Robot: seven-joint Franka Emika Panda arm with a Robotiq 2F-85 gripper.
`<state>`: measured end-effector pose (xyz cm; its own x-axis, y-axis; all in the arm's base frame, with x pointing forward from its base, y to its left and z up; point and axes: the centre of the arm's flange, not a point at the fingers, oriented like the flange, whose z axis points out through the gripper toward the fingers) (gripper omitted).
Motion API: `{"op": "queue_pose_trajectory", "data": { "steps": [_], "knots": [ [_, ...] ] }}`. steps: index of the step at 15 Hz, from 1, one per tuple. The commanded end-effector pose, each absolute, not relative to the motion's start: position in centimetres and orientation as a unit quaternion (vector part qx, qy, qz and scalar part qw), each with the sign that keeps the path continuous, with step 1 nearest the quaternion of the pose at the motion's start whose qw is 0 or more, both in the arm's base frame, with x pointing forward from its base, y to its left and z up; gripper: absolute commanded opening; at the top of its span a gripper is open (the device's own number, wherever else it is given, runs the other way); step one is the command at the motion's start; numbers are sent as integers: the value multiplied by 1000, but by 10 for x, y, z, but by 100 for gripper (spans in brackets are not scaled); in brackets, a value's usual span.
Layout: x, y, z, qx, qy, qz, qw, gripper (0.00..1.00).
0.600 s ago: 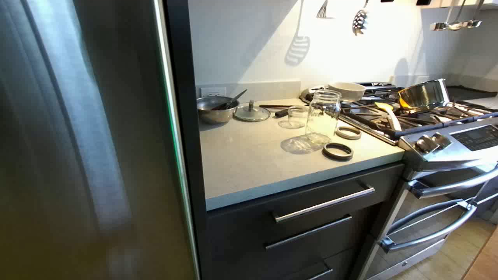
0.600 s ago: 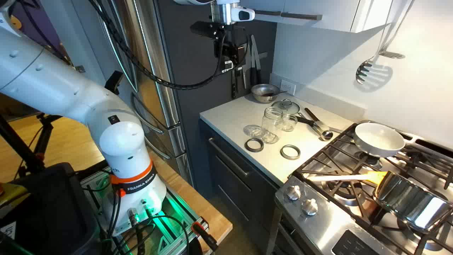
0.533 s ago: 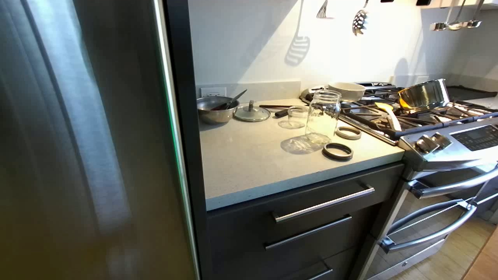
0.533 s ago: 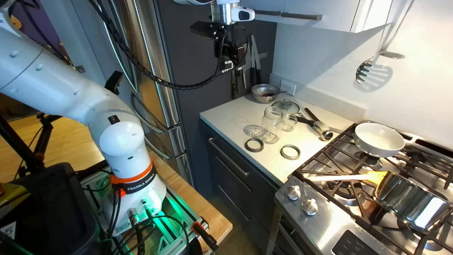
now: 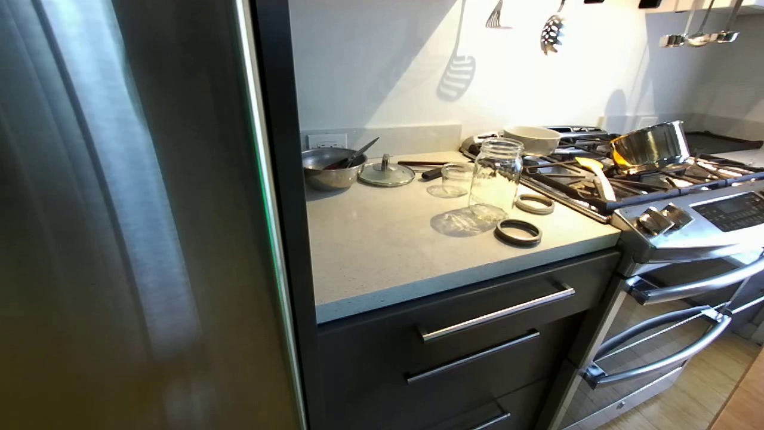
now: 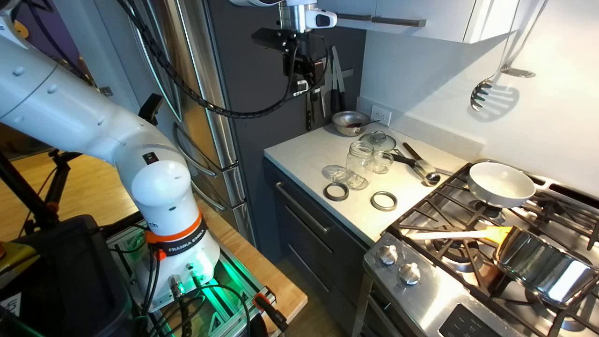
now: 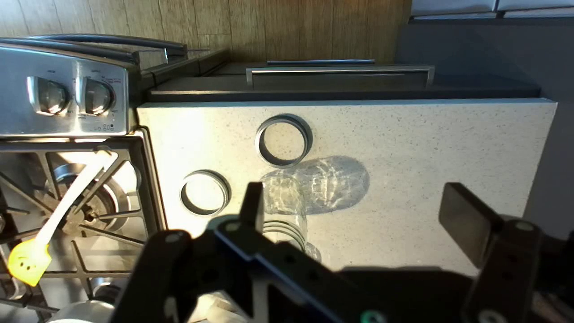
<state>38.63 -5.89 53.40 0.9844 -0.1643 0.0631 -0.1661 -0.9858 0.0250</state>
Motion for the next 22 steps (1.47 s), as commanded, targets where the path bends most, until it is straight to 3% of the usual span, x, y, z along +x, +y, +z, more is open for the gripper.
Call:
{"op": "queue_pose_trajectory", "data": {
  "steps": [1, 6, 12, 20, 22],
  "knots": [
    [386, -59, 534, 996, -83, 30, 15, 100],
    [390, -69, 525, 997, -71, 7, 19, 100],
    [394, -97, 462, 997, 7, -25, 78, 100],
    [373, -133, 326, 997, 52, -45, 31, 100],
    [377, -123, 341, 998, 38, -45, 34, 100]
  ]
}}
